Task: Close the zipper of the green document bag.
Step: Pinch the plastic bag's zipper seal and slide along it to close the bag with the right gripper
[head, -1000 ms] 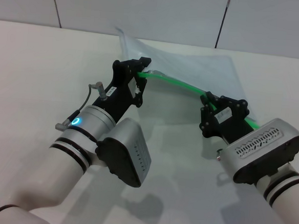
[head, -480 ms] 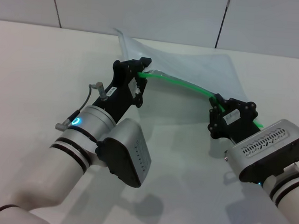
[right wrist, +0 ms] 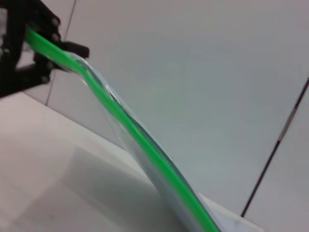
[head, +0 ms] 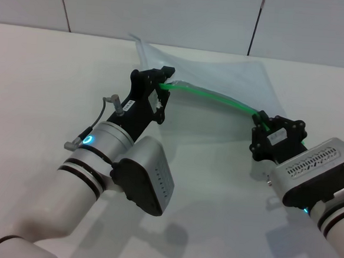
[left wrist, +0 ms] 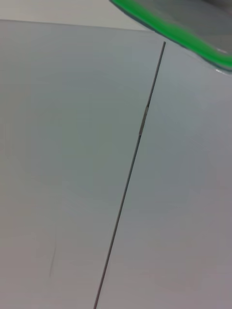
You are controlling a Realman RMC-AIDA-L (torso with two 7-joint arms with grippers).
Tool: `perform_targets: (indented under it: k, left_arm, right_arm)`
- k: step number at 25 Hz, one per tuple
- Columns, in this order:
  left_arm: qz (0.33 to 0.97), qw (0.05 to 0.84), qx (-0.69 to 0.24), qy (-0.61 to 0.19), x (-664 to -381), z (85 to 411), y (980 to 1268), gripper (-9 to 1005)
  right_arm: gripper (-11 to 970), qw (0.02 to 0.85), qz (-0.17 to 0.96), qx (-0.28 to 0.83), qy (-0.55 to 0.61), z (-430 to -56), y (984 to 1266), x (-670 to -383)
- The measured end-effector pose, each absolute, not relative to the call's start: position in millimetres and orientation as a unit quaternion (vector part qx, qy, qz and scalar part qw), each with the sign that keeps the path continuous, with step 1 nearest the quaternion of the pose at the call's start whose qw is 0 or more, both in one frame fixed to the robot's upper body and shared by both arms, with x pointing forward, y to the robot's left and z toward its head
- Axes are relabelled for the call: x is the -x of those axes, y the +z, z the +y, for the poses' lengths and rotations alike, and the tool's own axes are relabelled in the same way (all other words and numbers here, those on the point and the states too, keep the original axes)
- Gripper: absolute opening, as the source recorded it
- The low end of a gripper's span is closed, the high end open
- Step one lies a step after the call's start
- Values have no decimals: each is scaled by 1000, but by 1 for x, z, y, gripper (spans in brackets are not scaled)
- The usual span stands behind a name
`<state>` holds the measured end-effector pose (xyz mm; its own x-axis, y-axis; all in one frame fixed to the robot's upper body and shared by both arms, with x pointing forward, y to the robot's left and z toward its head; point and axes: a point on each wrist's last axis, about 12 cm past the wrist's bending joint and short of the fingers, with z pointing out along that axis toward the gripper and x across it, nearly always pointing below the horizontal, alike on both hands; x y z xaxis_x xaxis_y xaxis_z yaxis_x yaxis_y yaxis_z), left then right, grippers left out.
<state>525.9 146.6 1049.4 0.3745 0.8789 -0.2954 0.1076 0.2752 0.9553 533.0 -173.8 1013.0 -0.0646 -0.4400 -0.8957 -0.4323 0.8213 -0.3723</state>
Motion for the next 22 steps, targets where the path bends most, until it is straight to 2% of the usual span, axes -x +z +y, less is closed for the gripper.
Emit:
perform_targets:
  k: [22]
  left_arm:
    - [470, 645, -523, 299, -526, 146, 1050, 52]
  right_arm:
    - [98, 599, 751, 273, -37, -197, 1005, -539]
